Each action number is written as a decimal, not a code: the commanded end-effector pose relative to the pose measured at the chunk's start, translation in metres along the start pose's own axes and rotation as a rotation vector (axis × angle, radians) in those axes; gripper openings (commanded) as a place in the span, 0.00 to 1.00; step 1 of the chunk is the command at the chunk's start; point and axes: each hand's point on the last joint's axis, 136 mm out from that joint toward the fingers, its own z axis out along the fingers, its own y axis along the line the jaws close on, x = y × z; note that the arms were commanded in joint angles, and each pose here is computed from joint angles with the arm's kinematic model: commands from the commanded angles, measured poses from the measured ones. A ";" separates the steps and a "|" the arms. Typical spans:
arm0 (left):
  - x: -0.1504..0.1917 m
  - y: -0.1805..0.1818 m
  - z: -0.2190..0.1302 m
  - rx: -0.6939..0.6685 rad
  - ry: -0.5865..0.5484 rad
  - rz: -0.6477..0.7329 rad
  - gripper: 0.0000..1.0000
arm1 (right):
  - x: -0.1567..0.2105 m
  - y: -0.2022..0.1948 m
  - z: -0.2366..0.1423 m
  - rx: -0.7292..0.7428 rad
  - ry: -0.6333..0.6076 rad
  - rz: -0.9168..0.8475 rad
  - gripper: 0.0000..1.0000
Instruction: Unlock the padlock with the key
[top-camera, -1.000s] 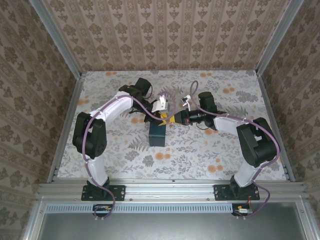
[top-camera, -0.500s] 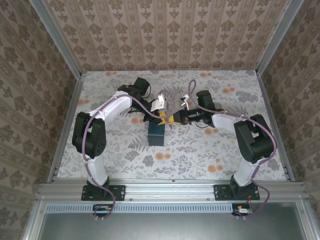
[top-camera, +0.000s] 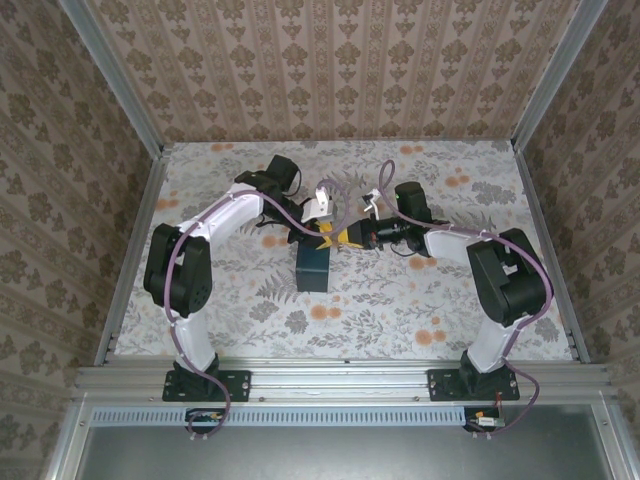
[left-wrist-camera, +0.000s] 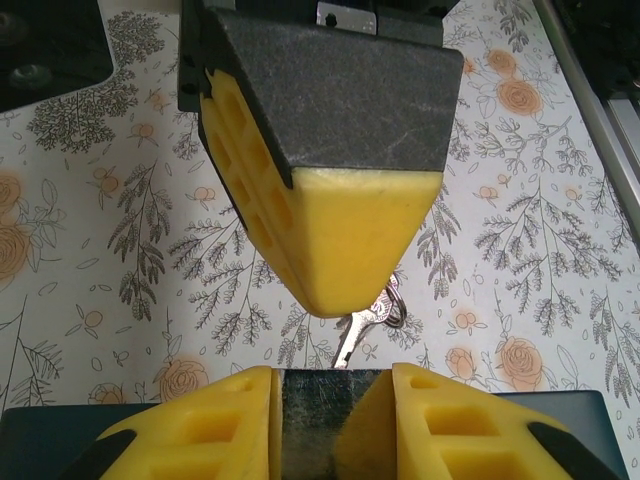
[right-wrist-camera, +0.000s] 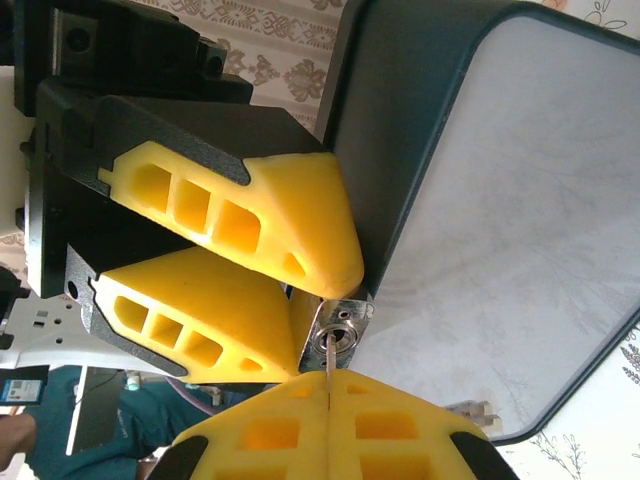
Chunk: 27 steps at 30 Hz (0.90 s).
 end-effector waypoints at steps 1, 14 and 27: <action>-0.013 -0.014 0.006 0.052 -0.073 0.007 0.25 | 0.002 -0.002 0.011 -0.032 0.024 0.004 0.00; -0.004 -0.016 -0.002 0.044 -0.017 0.005 0.24 | 0.008 -0.001 0.000 -0.068 0.051 -0.063 0.00; 0.015 -0.031 -0.005 0.082 0.088 -0.028 0.30 | 0.022 0.002 -0.019 -0.034 0.035 -0.064 0.00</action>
